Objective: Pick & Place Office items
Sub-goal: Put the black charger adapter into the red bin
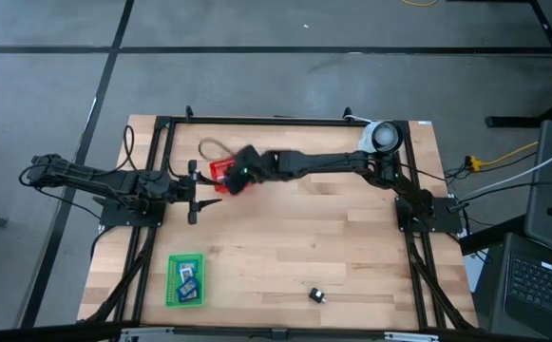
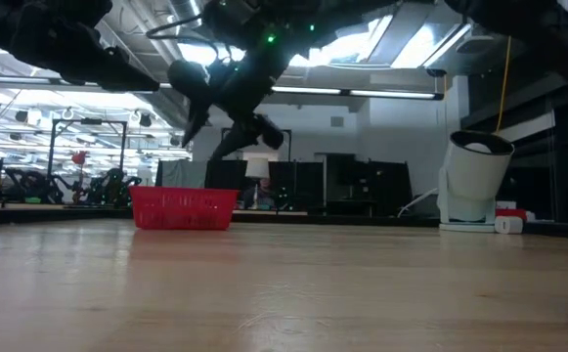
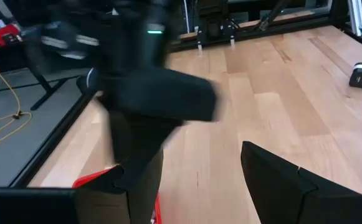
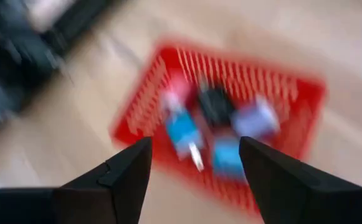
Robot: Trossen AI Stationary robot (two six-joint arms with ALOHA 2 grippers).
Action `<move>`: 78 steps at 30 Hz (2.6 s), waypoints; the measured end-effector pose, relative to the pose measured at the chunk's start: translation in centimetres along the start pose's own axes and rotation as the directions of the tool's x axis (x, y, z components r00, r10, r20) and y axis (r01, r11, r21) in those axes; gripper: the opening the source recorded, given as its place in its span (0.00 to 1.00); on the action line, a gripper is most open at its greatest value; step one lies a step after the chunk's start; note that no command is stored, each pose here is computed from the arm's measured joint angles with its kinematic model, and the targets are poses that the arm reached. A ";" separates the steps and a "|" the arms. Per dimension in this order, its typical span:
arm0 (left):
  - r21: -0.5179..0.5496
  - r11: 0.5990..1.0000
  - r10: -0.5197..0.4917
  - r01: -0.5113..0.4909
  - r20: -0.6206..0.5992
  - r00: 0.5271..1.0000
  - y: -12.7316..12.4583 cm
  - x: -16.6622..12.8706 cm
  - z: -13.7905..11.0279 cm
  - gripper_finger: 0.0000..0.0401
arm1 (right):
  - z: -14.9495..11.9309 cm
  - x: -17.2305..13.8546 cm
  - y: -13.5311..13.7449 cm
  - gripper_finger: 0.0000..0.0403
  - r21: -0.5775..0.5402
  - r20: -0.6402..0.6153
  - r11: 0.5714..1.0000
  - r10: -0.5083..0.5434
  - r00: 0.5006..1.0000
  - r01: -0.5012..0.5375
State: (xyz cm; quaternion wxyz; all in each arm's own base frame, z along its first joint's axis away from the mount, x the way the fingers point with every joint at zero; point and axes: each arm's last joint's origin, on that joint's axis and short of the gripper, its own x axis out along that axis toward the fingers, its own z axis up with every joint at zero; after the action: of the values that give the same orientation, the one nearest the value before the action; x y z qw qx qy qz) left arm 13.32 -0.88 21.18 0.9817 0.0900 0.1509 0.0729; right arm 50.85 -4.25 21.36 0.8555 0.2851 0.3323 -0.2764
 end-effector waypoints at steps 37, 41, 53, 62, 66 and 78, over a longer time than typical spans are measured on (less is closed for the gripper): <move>-0.020 0.999 -0.034 0.034 0.013 0.999 -0.1 0.0 0.1 0.53 | -25.3 -17.7 11.4 0.61 -0.161 -0.543 0.984 -0.152 0.826 0.075; -0.019 0.999 -0.034 0.034 0.013 0.999 -0.1 0.0 0.1 0.53 | -26.8 -18.8 11.3 0.61 -0.160 -0.527 0.979 -0.190 0.828 0.123; -0.022 0.998 -0.062 0.063 0.021 0.998 -0.2 0.0 0.1 0.53 | -29.9 -17.3 9.6 0.61 -0.179 -0.591 0.969 -0.244 0.768 0.170; -0.022 0.998 -0.063 0.063 0.021 0.998 -0.2 0.0 0.1 0.53 | -31.0 -16.2 9.0 0.61 -0.180 -0.622 0.972 -0.229 0.748 0.149; -0.022 0.998 -0.062 0.063 0.021 0.998 -0.2 0.0 0.1 0.53 | -31.0 -16.2 9.0 0.61 -0.179 -0.623 0.974 -0.224 0.750 0.142; -0.021 0.998 -0.063 0.063 0.017 0.998 -0.2 0.0 0.1 0.53 | -31.5 -15.6 8.7 0.61 -0.174 -0.609 0.975 -0.219 0.762 0.141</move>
State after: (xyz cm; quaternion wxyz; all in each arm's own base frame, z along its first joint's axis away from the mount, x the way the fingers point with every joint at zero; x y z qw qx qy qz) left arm 13.37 -1.07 21.24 0.9856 0.0753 0.1449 0.0427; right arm 33.88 27.23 15.93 0.6816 0.2764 0.6384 -0.2270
